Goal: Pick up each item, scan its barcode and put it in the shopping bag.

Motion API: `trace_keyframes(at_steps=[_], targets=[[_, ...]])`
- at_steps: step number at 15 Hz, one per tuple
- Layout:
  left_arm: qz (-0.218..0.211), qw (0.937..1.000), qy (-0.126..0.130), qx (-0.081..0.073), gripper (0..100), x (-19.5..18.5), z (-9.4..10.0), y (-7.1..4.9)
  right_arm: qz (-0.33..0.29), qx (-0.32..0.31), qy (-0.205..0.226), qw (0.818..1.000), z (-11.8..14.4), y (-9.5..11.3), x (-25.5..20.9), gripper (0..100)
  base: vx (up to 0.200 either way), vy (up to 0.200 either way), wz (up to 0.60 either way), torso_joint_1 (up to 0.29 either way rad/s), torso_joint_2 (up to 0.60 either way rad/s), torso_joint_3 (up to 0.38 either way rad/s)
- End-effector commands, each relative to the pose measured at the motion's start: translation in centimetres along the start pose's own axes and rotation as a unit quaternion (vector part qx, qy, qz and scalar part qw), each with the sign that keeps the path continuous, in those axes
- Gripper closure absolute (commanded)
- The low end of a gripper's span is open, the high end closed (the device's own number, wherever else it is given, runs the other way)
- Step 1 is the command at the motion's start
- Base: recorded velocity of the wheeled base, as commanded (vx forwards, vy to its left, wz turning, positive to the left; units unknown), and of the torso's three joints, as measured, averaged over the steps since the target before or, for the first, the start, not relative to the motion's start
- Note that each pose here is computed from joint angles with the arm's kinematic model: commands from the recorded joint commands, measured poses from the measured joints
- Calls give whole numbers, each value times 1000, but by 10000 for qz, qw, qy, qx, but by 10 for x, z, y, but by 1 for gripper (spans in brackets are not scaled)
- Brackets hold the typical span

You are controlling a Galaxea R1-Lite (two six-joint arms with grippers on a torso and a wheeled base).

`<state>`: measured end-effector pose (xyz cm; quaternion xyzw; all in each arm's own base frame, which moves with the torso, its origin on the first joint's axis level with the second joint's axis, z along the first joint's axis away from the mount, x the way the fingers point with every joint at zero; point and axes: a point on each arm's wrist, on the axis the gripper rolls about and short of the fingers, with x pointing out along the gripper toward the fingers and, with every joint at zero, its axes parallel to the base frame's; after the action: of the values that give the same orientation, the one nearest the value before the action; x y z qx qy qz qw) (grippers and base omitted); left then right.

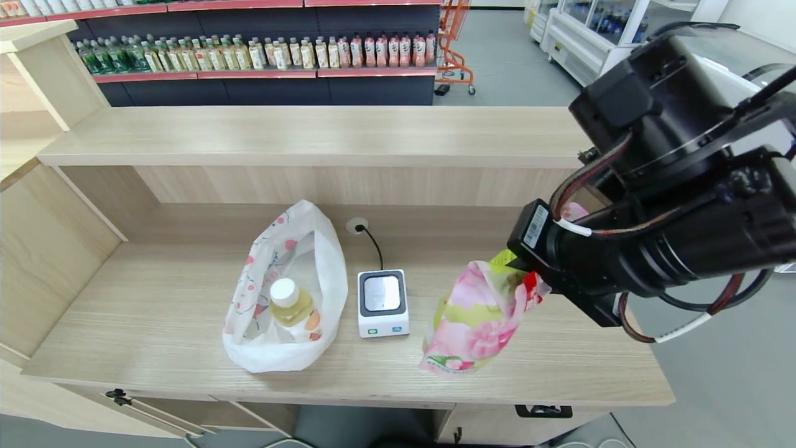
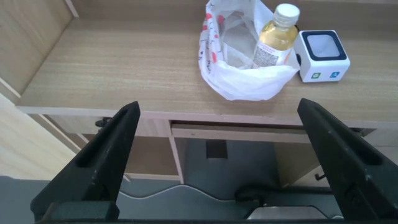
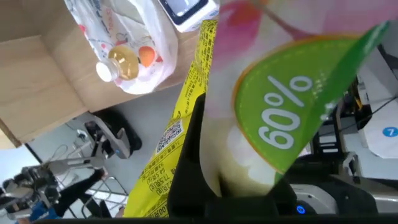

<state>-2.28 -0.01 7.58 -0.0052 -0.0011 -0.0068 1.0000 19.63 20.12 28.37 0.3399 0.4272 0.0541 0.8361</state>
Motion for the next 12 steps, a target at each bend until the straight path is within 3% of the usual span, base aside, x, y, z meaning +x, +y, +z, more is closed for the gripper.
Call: trace_keyframes(at_steps=[1, 4, 8, 12], targets=[[-1, 10000, 4, 6, 0, 0, 0, 0, -127, 173, -97, 9997, 10, 0, 21, 100, 0, 200, 0, -2, 2, 12], [-1, 10000, 4, 29, 0, 0, 0, 0, -220, 427, -308, 9984, 28, -1, 42, 100, 0, 200, 0, 2, -1, 2], [-1, 10000, -4, 29, 0, 0, 0, 0, -216, 697, -559, 9958, 58, 8, 68, 100, 0, 0, 0, 0, 0, 0], [-1, 10000, -4, 29, 0, 0, 0, 0, -309, 916, -448, 9943, 63, 21, 94, 100, 0, 0, 0, 0, 0, 0]])
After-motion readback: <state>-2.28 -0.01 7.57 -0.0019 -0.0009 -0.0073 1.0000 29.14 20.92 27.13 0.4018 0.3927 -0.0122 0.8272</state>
